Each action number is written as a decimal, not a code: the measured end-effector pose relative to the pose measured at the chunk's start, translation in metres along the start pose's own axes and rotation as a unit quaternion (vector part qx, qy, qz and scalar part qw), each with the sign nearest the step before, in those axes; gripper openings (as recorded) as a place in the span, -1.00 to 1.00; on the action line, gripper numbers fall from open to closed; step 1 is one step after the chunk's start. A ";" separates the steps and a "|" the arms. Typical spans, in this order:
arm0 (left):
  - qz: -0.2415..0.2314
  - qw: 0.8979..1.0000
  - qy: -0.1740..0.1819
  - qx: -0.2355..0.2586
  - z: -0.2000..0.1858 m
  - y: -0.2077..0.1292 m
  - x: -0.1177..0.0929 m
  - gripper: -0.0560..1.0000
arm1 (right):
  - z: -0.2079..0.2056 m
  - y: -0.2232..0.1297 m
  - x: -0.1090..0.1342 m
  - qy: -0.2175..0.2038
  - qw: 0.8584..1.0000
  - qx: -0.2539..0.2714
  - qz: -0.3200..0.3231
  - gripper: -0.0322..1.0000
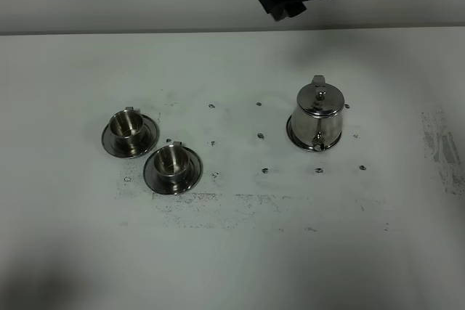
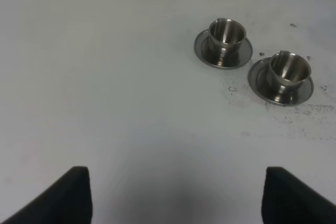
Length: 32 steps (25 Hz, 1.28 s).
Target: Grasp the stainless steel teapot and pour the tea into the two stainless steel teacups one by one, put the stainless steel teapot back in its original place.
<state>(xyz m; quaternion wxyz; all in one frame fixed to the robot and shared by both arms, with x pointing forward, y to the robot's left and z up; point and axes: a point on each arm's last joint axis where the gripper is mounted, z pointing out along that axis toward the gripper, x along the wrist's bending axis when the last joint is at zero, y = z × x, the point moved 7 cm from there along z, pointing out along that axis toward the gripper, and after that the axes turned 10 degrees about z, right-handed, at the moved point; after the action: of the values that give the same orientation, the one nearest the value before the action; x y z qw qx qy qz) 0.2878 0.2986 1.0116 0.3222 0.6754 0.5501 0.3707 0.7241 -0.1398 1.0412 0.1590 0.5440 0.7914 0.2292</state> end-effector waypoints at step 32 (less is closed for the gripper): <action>0.000 1.000 0.000 0.000 0.000 0.000 0.000 0.32 | 0.105 -0.049 -0.042 -0.123 0.988 0.038 -0.087 0.21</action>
<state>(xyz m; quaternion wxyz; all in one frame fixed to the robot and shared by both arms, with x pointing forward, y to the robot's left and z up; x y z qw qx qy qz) 0.2877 0.2986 1.0116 0.3222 0.6753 0.5502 0.3706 0.7529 -0.1738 0.9262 0.2536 0.5027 0.8183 0.1153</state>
